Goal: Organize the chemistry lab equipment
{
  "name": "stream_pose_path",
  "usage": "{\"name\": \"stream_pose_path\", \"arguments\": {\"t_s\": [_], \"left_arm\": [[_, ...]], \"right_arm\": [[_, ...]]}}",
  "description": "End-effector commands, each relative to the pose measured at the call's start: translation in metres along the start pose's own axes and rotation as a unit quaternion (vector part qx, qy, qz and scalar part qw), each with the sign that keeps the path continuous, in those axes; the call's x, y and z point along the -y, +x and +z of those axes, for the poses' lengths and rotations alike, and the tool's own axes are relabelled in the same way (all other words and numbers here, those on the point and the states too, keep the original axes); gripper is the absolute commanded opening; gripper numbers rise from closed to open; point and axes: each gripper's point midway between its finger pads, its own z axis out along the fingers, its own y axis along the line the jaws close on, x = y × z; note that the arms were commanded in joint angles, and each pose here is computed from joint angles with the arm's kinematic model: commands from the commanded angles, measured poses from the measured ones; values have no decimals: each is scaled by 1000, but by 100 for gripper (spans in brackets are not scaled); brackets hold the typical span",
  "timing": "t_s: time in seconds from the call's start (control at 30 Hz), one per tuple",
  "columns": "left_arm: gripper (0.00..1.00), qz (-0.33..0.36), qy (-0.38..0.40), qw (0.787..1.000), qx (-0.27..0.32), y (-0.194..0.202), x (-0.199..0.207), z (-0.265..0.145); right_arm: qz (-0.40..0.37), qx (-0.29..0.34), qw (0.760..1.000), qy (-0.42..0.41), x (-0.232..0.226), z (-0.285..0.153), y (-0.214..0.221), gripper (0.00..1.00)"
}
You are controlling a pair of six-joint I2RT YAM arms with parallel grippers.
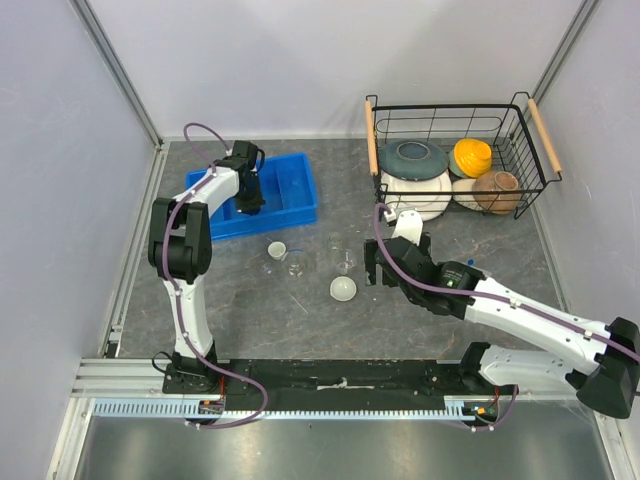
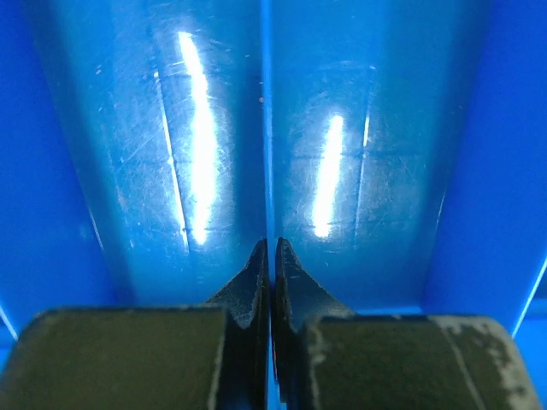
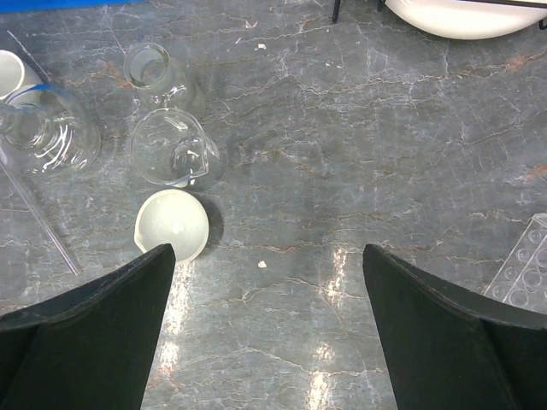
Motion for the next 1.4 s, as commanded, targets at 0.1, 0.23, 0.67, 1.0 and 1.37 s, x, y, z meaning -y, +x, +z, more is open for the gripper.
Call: {"name": "stream_pose_path", "arguments": {"t_s": [0.1, 0.23, 0.67, 1.0, 1.37], "left_arm": [[2, -29, 15, 999, 30, 3, 27, -27], [2, -21, 15, 999, 23, 21, 41, -24], [2, -19, 28, 999, 38, 66, 75, -32], [2, -35, 41, 998, 38, 100, 88, -37], [2, -47, 26, 998, 31, 130, 77, -40]], "right_arm": [[14, 14, 1000, -3, 6, -10, -5, 98], [12, 12, 1000, -3, 8, -13, -3, 98], [18, 11, 1000, 6, 15, -20, -1, 98], [12, 4, 1000, 0, 12, -24, 5, 98], [-18, -4, 1000, -23, -12, -23, 2, 98]]}}
